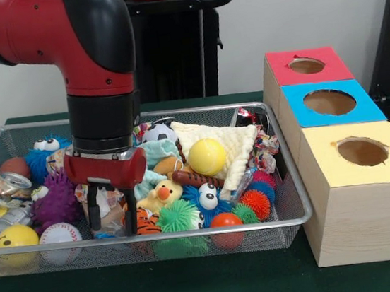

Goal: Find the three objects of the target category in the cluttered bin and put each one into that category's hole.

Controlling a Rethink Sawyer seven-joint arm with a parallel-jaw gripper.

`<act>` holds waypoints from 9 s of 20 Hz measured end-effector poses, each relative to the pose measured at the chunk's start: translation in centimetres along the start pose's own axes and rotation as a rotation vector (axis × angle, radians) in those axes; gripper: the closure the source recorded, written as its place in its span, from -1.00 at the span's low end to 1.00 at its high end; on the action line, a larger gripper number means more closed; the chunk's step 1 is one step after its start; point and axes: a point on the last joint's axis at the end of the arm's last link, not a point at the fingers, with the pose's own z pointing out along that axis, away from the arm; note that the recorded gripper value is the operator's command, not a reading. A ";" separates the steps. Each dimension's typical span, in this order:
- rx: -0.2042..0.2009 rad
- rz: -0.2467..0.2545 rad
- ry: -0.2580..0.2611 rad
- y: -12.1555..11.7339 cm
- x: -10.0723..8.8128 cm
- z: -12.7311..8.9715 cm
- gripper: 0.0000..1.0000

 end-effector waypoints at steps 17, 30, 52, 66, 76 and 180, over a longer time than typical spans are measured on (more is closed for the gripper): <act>0.019 0.023 0.056 -2.1 1.5 0.7 -1.00; 0.045 0.021 0.069 -3.0 2.3 1.2 -1.00; 0.039 0.050 -0.005 -3.4 3.3 2.3 -1.00; 0.031 0.059 -0.152 -3.7 4.7 2.8 -1.00; 0.024 0.074 -0.158 -3.9 4.8 2.9 1.00; 0.081 -0.032 0.064 3.4 3.9 -13.5 1.00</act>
